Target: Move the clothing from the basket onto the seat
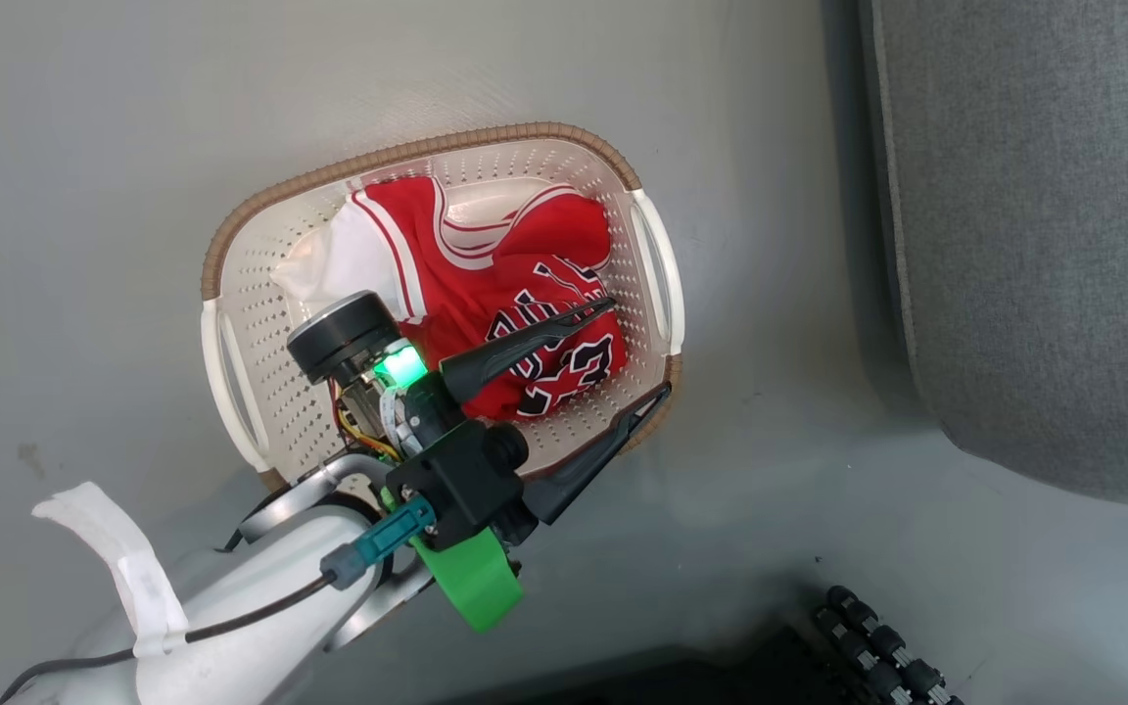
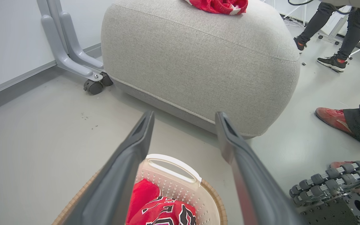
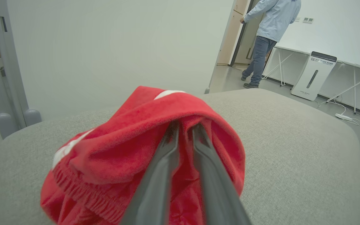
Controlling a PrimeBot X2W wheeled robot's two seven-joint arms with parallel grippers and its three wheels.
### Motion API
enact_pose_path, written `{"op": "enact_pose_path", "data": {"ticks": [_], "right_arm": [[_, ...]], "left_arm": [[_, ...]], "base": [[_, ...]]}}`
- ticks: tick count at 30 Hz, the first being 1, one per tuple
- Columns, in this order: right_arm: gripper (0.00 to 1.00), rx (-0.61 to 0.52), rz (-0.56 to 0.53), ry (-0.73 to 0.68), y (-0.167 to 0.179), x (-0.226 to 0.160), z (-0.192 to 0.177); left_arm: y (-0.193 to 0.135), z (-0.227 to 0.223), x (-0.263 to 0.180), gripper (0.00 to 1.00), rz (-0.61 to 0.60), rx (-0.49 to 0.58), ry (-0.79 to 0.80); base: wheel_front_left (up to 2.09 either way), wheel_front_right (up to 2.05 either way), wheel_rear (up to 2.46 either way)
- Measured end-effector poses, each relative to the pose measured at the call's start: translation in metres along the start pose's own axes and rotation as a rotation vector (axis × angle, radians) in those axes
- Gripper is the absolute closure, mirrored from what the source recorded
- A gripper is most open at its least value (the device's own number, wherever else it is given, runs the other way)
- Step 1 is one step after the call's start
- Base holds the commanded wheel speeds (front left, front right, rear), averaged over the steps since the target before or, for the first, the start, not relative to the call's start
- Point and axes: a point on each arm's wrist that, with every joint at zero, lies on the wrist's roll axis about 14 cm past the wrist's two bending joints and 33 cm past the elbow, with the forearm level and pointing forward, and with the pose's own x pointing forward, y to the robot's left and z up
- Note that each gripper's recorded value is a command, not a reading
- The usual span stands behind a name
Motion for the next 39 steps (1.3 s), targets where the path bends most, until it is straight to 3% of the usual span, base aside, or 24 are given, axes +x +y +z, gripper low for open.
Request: {"op": "enact_pose_path", "data": {"ticks": [8,13,20,25,29,35,39], "right_arm": [[0.00,0.019,0.039,0.101,0.004,-0.059,-0.020],[0.00,0.037,0.185,0.201,0.030,-0.110,-0.031],[0.00,0.174,0.446,0.300,0.090,-0.183,-0.026],[0.00,0.222,0.661,0.294,0.136,-0.235,0.000],[0.00,0.251,0.766,0.242,0.152,-0.262,0.028],[0.00,0.329,0.891,0.094,0.172,-0.289,0.089],[0.00,0.376,0.917,0.017,0.170,-0.299,0.119]], "left_arm": [[0.000,0.006,-0.012,0.00,0.092,-0.003,-0.015],[-0.006,0.018,-0.018,0.00,0.196,-0.052,-0.039],[-0.006,0.049,-0.044,0.00,0.414,-0.109,-0.107],[-0.008,0.050,-0.089,0.00,0.602,-0.124,-0.109],[-0.011,0.056,-0.128,0.00,0.760,-0.121,-0.141],[-0.018,0.083,-0.184,0.00,0.941,-0.068,-0.255],[-0.027,0.097,-0.219,0.00,1.036,-0.017,-0.318]], "base": [[0.00,0.00,0.00],[0.00,0.00,0.00],[0.00,0.00,0.00],[0.00,0.00,0.00],[0.00,0.00,0.00],[0.00,0.00,0.00],[0.00,0.00,0.00]]}}
